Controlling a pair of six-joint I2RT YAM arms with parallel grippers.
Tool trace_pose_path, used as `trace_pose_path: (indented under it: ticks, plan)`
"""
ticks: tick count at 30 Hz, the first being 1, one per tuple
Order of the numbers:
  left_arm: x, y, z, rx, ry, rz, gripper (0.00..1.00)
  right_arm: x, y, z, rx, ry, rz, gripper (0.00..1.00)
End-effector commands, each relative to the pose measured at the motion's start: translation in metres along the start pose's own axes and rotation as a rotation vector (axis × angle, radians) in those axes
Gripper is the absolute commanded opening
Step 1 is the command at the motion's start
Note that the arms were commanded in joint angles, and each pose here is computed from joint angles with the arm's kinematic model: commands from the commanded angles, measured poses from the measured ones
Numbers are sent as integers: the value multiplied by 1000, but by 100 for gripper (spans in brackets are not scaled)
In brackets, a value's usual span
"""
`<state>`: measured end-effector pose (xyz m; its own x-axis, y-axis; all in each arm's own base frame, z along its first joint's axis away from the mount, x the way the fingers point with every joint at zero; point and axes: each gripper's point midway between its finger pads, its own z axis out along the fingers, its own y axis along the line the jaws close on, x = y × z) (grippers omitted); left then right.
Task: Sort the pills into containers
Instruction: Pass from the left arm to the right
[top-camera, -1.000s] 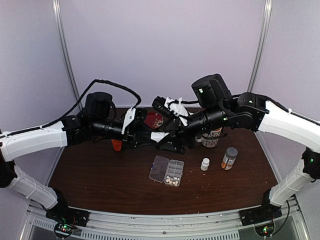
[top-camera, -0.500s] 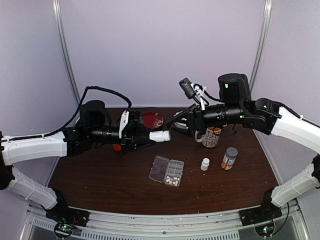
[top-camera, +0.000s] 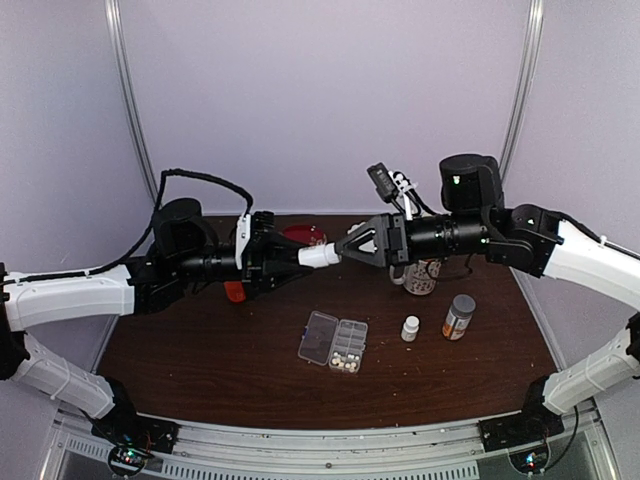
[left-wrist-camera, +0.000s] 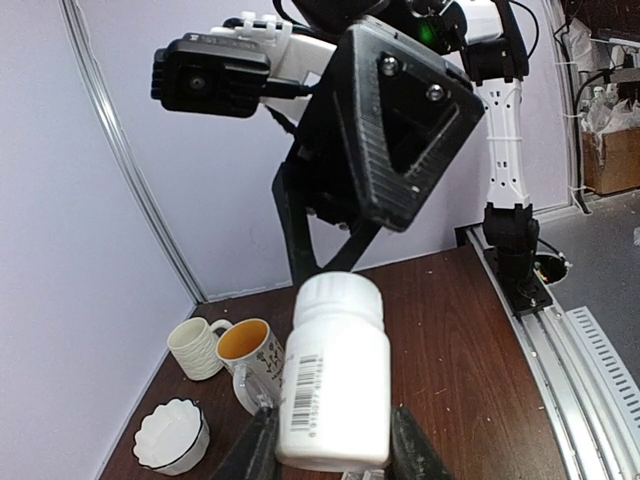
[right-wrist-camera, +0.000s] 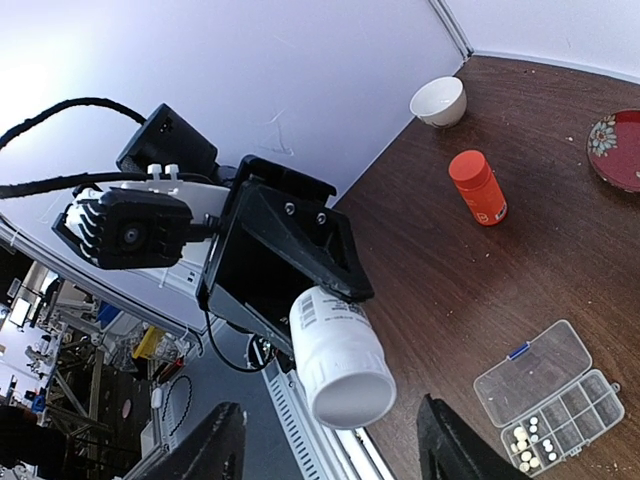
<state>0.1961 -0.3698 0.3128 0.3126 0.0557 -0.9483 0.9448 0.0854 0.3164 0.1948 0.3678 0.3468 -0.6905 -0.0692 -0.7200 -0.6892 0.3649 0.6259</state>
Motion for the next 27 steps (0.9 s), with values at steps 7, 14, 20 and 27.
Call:
trace_pose_path:
  ticks: [7, 14, 20, 27]
  plan:
    - [-22, 5, -1, -9, -67, 28, 0, -11, 8, 15, -47, -6, 37, 51]
    - [-17, 5, 0, -11, -55, 31, 0, -13, 10, 18, -61, -5, 47, 30]
    - [-9, 11, 2, -49, -37, 1, 43, -16, 0, 21, -6, 4, -1, 13]
    - [9, 24, -13, -191, 26, -29, 97, -16, -105, 8, 585, 186, -285, 11]
